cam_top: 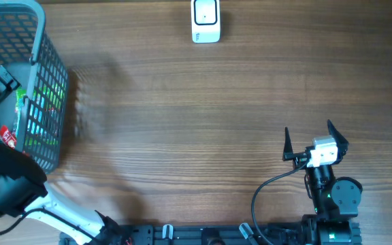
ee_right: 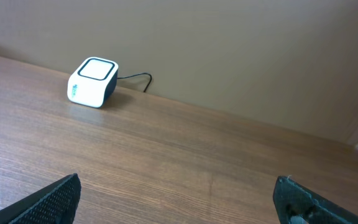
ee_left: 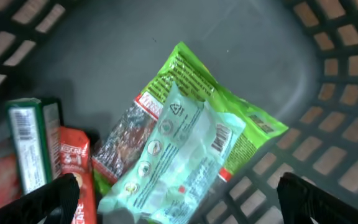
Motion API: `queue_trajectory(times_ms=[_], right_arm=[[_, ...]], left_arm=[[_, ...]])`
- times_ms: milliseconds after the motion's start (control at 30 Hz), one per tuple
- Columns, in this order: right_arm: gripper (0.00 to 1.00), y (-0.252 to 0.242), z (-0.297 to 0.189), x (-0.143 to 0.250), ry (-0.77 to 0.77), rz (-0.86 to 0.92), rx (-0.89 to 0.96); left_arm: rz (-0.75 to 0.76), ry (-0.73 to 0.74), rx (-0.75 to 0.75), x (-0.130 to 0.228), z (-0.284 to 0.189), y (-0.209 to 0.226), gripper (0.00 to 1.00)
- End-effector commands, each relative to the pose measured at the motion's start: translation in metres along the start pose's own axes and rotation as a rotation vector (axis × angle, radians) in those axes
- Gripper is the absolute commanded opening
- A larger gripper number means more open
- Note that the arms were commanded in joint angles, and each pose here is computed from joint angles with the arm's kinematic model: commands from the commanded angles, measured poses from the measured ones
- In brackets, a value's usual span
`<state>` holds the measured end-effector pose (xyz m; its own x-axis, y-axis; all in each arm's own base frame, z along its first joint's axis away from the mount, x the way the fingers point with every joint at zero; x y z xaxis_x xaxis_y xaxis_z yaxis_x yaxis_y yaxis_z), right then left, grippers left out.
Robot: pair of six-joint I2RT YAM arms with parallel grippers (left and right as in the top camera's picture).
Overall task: Scan the item barcode
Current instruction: 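Reach the left gripper down into the grey basket toward the green bag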
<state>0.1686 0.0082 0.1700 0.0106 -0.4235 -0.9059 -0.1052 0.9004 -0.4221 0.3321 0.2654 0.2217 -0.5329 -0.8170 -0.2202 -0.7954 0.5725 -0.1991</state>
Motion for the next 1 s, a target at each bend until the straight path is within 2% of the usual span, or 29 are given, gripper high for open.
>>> queue_trajectory(times_ms=[0,300,700,800,867,900,933,967], right_arm=[[1.00,0.000,0.000,-0.001,-0.009,-0.005,-0.008],[1.00,0.000,0.000,-0.001,-0.009,-0.005,-0.008],[1.00,0.000,0.000,-0.001,-0.009,-0.005,-0.008],[1.00,0.000,0.000,-0.001,-0.010,-0.006,-0.008],[1.00,0.000,0.000,-0.001,-0.009,-0.005,-0.008],[1.00,0.000,0.000,-0.001,-0.009,-0.005,-0.008],[1.00,0.000,0.000,-0.001,-0.009,-0.006,-0.008],[1.00,0.000,0.000,-0.001,-0.009,-0.006,-0.008]], left_arm=[[0.051,0.061,0.006,0.009,0.038,0.006,1.00],[0.073,0.070,0.005,0.029,0.091,0.020,1.00],[0.070,0.078,0.004,0.049,0.121,0.029,0.99],[0.067,0.071,0.050,0.046,0.117,0.024,0.67],[0.070,0.055,0.063,0.041,0.110,0.021,0.31],[0.075,0.031,0.069,0.035,0.102,0.018,0.41],[0.080,0.004,0.075,0.030,0.093,0.015,0.77],[0.085,-0.025,0.077,0.024,0.084,0.013,0.90]])
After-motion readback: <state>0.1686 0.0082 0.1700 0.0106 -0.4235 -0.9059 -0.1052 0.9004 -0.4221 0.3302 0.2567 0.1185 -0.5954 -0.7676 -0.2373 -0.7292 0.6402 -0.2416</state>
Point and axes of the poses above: each gripper's point midway between its finger pads, its own z axis out along the fingers, its own y axis along the line the jaws close on, x = y × z, the point moved 8 cm from there along -z, back along the fingers, and after that the axes turned 12 degrees about -z, right-handed, at the moved point
